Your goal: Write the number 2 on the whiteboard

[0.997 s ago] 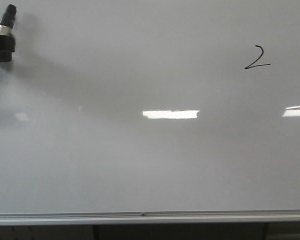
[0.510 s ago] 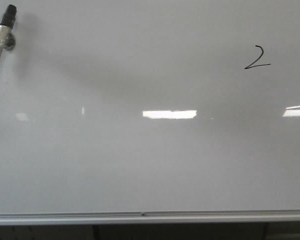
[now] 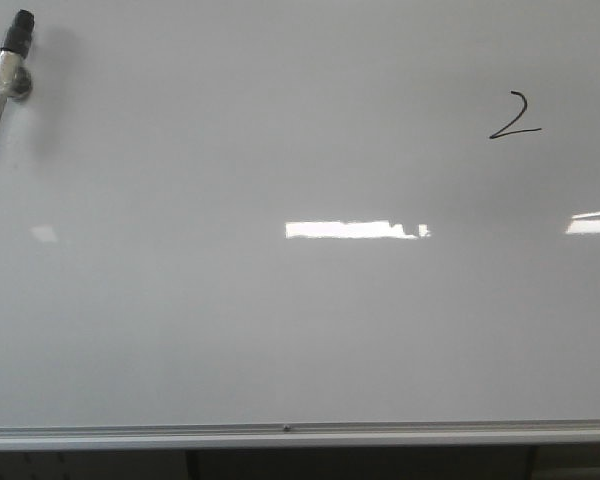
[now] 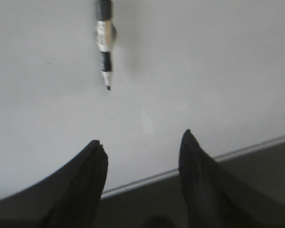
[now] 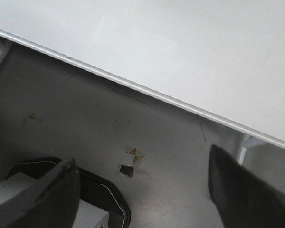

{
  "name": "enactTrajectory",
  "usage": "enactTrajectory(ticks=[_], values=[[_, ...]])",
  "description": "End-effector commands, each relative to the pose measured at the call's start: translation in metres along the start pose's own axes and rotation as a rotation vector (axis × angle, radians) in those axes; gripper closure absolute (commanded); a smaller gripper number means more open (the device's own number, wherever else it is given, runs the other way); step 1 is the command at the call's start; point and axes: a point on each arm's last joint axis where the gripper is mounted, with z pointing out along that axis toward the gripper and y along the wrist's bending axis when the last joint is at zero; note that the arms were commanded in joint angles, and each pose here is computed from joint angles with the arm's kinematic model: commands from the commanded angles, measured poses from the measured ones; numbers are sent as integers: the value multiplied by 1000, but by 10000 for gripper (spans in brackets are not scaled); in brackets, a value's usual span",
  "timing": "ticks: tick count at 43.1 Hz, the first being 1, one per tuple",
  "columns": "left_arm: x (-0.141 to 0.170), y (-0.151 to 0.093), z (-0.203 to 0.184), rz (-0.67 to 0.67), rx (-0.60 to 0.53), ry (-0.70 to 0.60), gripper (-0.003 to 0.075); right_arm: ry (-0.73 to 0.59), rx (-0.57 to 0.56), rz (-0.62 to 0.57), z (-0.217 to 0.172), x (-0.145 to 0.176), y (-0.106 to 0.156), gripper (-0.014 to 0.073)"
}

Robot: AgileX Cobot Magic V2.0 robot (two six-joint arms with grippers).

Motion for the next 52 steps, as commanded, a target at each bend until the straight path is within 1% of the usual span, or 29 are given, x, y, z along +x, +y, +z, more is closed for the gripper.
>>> enactTrajectory(ticks=[1,5,9,15,17,18,20,23,25,27,30,32,33,35,40,52], values=[[-2,-10,-27,11,122,-80,373,-146,19,3,-22,0,0,17],[4,-19,-36,15,219,-98,373,-229,23,1,-34,9,1,17],[9,-25,-38,38,279,-93,373,-250,24,0,-35,19,2,17],[12,-32,-35,67,318,-91,375,-257,24,0,-31,30,2,19],[13,-33,-34,72,325,-94,393,-257,24,1,-29,30,2,43],[13,-33,-34,72,326,-95,413,-256,24,1,-29,30,2,64],[14,-34,-32,73,326,-95,463,-257,24,1,-29,30,2,134],[14,-34,-31,73,326,-99,549,-261,25,1,-29,30,2,267],[14,-34,-31,73,326,-99,609,-261,25,1,-29,30,2,379],[14,-34,-31,73,326,-99,664,-263,25,0,-29,30,2,470],[14,-34,-31,73,326,-99,741,-264,25,0,-29,30,2,582],[14,-34,-31,73,326,-101,741,-268,25,0,-30,29,2,654],[14,-34,-31,73,326,-101,741,-270,25,0,-30,29,2,672],[14,-34,-31,73,326,-101,741,-280,26,0,-30,28,2,660],[14,-34,-31,73,326,-99,741,-321,28,0,-31,25,1,664],[14,-34,-31,73,326,-99,741,-317,28,0,-31,25,2,664]])
